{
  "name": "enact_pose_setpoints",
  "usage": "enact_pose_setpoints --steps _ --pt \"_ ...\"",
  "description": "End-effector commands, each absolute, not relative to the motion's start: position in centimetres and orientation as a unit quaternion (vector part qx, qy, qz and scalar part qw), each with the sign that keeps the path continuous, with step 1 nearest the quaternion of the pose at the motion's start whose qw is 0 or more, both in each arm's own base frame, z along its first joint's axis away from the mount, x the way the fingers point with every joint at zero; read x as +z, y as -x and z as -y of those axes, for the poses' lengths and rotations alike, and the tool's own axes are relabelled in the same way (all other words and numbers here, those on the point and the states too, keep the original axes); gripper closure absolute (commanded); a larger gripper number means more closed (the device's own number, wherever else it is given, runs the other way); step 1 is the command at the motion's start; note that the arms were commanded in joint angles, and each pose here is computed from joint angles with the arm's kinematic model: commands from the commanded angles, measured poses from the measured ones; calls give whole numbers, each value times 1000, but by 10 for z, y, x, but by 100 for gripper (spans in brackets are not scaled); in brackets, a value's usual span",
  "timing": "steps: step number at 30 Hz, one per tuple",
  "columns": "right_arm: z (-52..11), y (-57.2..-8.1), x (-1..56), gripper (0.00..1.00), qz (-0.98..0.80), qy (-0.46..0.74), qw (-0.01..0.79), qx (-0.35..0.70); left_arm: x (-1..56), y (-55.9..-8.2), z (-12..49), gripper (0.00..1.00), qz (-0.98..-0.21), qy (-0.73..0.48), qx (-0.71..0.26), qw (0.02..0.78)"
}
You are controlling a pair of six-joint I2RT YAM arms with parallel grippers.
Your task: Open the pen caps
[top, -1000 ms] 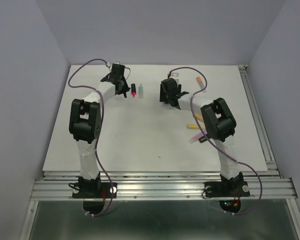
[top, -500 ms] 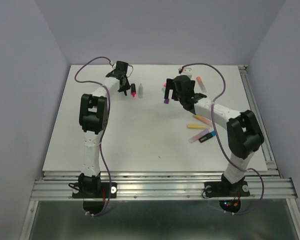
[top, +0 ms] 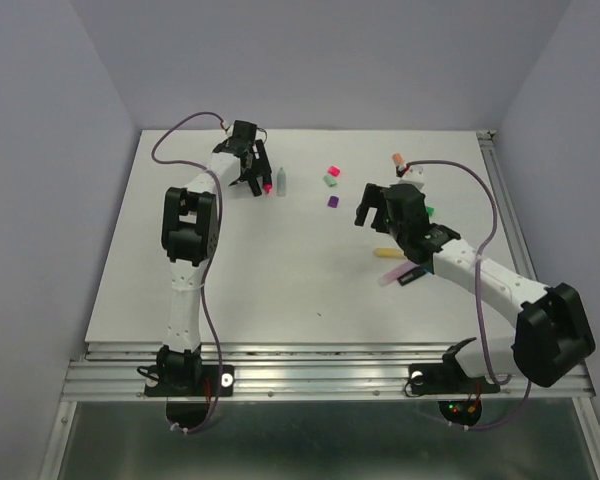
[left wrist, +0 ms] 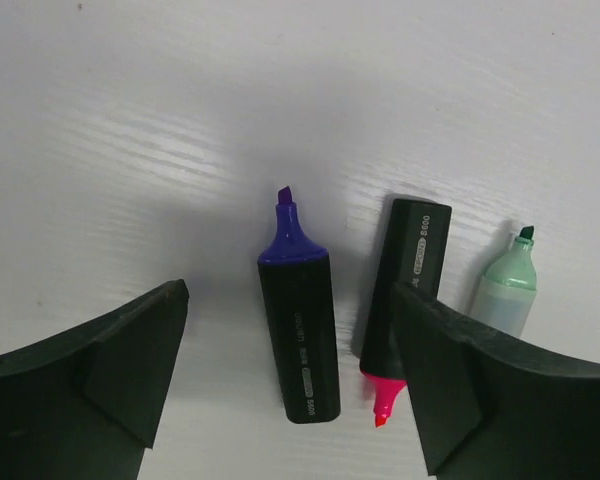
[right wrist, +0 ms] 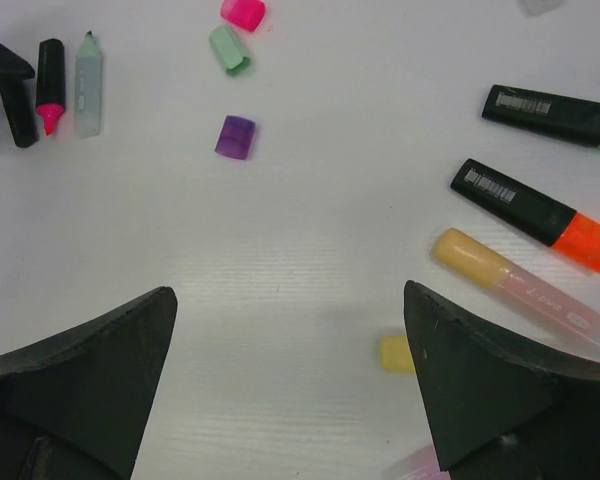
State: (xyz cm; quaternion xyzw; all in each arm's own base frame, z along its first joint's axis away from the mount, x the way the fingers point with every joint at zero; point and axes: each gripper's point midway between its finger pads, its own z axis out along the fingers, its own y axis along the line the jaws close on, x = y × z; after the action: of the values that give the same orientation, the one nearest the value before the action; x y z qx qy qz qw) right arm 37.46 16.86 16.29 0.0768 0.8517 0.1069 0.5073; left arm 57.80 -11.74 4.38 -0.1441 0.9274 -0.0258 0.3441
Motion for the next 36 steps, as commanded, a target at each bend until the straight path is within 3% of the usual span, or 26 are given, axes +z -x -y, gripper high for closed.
enact_pose_setpoints --steps 1,7,11,13,15,16,17,19,20,25,36 --pt "-143 -357 175 0 -842 -131 515 92 83 -576 112 1 -917 142 -28 371" --pt "-111 -325 160 0 -853 -198 480 47 111 -557 113 1 -913 147 -46 378" --pt "-89 -296 132 0 -864 -253 434 8 161 -530 122 1 -895 147 -74 413" --pt "-82 -289 126 0 -865 -265 426 -5 152 -501 124 1 -900 148 -76 402" --pt "-75 -280 119 0 -863 -281 420 -11 186 -472 144 1 -881 136 -108 440" --pt "-69 -279 117 0 -859 -291 421 -19 155 -442 147 1 -895 128 -103 415" --pt "-66 -276 115 0 -856 -304 418 -19 185 -430 155 1 -872 123 -132 455" --pt "-64 -272 111 0 -859 -313 406 -9 156 -383 176 1 -882 108 -146 436" --pt "-65 -272 110 0 -858 -316 405 -2 178 -374 181 1 -859 114 -174 468" --pt "-52 -268 115 0 -850 -333 406 -16 153 -320 195 1 -857 113 -228 447" --pt "-2 -269 92 0 -842 -388 369 -72 175 -289 168 1 -826 126 -231 499"
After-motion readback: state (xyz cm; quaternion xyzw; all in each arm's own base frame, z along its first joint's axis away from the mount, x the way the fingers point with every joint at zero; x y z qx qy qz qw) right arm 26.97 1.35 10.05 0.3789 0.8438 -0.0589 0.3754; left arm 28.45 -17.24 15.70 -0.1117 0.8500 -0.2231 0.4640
